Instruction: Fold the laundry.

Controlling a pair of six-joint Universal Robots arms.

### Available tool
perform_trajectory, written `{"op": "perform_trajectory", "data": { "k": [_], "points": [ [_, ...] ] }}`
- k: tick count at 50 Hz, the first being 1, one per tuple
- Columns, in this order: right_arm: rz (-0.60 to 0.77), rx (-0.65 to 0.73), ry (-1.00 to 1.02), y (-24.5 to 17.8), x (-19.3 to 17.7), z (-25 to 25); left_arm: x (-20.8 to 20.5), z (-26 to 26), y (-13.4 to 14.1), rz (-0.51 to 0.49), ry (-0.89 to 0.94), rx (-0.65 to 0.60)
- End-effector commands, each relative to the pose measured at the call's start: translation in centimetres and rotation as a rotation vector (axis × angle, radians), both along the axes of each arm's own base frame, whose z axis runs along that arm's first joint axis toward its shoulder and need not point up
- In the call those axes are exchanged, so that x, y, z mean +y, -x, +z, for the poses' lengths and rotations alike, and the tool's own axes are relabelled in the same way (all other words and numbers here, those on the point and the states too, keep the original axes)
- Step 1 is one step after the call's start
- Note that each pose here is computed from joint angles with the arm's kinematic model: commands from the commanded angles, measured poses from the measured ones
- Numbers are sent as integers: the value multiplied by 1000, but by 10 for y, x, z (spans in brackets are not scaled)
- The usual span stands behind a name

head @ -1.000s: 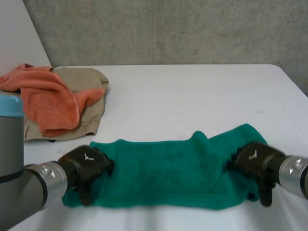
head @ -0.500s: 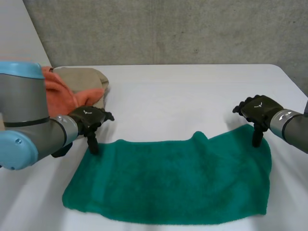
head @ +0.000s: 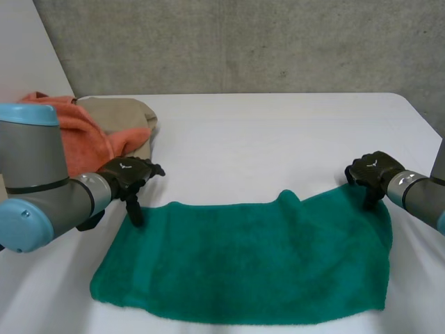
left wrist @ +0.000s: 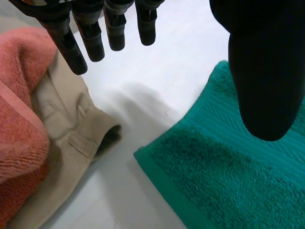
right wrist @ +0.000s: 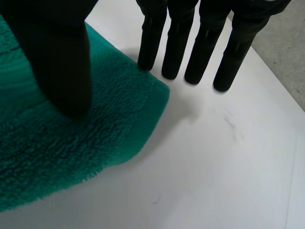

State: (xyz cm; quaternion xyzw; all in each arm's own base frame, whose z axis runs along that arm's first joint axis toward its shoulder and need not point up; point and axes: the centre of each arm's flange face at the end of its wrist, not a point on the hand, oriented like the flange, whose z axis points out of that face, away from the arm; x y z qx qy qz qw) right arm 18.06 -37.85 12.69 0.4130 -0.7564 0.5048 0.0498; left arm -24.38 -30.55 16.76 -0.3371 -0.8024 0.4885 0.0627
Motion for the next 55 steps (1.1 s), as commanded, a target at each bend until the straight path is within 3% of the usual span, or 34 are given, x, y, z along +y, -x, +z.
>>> {"op": "perform_trajectory", "data": {
  "k": [1, 23, 36, 48, 55],
  "points": [
    [-12, -35, -13, -1, 2, 3, 4, 5, -1, -1, 23, 7],
    [7, -57, -41, -7, 1, -9, 8, 0, -1, 2, 6, 12],
    [-7, -204, 136, -10, 3, 52, 7, 4, -1, 1, 17, 21],
    [75, -241, 86, -18, 35, 88, 11, 2, 10, -32, 19, 31],
    [15, -213, 27, -13, 23, 65, 15, 4, 11, -33, 19, 32]
  ]
}}
